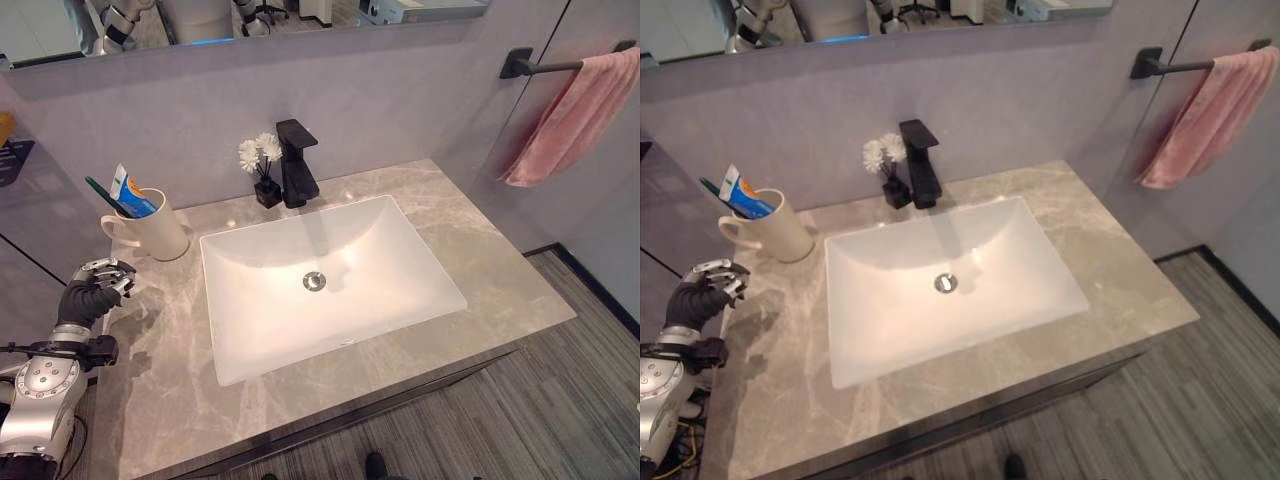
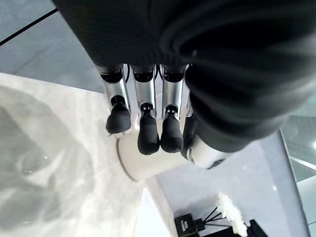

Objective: Put brush and paste in cup on sink, flatten towel.

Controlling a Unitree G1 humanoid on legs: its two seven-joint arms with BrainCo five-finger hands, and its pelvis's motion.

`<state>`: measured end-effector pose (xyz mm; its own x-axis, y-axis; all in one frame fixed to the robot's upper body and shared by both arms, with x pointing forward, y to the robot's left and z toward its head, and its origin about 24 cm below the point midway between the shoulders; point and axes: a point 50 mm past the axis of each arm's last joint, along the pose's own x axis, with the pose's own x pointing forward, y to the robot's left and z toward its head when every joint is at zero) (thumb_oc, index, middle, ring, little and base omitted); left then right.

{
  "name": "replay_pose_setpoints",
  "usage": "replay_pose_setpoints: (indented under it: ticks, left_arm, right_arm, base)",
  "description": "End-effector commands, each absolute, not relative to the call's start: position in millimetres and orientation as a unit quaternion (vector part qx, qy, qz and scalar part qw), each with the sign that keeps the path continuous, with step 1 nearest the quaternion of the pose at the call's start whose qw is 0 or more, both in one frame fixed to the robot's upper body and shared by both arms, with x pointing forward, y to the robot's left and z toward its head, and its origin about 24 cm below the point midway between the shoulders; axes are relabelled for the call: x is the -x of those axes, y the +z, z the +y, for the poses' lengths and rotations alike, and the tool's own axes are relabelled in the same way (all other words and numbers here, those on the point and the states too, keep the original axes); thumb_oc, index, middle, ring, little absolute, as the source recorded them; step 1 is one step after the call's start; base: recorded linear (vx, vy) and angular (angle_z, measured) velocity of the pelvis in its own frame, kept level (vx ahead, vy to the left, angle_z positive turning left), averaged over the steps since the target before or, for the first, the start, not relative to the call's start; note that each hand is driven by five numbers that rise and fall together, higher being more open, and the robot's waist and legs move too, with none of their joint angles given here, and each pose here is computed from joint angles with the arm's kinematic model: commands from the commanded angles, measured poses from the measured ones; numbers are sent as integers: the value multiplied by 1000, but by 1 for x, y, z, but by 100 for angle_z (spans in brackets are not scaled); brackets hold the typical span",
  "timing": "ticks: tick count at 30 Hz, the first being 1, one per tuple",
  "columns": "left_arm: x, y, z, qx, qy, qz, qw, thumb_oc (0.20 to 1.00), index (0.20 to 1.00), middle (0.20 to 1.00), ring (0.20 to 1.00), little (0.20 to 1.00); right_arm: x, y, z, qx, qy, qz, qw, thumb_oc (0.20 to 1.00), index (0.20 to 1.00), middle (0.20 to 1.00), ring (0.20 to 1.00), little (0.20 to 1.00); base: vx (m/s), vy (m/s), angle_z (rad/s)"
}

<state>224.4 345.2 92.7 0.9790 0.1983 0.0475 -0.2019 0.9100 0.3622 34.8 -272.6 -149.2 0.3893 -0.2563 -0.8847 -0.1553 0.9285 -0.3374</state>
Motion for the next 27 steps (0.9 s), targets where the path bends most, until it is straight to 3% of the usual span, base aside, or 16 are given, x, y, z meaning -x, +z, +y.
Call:
replay_pose_setpoints:
  ticks: [1,18,27]
  left_arm:
    - [-236,123,350,-204,120,-73,969,200,200,200,200,200]
    - [-259,129,355,-214,143,-72,964,200,200,200,200,200]
    - [-287,169,359,-218,188,-129,949,200,200,200,200,200]
  right_arm:
    - [-41,-145,-283,200,-34,545,813,1000,1000,1000,1000,1000]
    - [-83,-130,-293,215,-46,478,851,1000,1000,1000,1000,1000]
    - [-97,-125,-295,214,-58,455,862,1000,1000,1000,1000,1000]
  base:
    - [0,0,0]
    - [-36,1,-3]
    - [-32,0,-2]
